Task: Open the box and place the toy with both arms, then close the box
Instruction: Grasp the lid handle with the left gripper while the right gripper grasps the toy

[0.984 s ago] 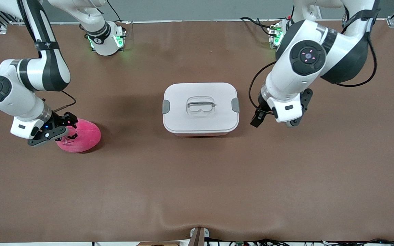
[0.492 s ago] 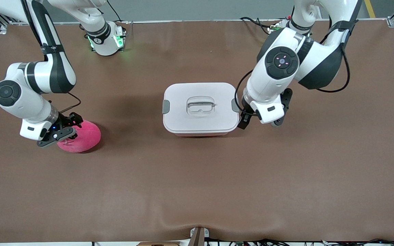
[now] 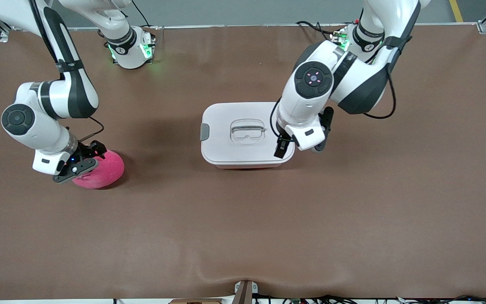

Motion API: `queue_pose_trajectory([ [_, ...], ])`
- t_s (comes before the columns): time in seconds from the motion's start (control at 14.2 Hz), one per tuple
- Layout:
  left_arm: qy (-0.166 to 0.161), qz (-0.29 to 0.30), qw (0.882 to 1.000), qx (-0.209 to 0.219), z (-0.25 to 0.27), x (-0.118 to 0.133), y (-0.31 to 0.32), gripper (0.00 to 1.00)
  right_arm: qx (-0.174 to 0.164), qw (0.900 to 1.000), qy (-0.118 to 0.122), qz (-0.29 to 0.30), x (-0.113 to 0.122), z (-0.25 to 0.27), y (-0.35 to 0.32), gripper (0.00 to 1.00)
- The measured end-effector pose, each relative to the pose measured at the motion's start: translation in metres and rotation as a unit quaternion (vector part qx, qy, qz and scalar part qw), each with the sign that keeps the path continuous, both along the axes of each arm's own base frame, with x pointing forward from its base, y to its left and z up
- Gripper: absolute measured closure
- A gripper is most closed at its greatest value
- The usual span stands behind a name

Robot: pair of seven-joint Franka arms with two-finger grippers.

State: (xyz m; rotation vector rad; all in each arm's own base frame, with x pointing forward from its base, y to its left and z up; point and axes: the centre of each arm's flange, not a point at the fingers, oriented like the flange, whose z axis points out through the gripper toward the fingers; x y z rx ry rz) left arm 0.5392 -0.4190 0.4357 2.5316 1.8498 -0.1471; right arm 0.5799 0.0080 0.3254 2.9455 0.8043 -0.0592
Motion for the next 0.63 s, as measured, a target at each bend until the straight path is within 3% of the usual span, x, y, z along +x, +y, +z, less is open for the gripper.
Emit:
queue_pose_trajectory([
  [0.42,-0.002,0.06,0.998,-0.003,-0.018,-0.02,-0.04,0.0,-0.004,1.0,0.001,0.003,0.0,-0.001,-0.001,0.09],
  [0.63,-0.01,0.083,0.996,-0.002,-0.034,-0.031,-0.062,0.0,-0.008,1.0,0.002,0.006,-0.001,-0.002,-0.003,0.22],
])
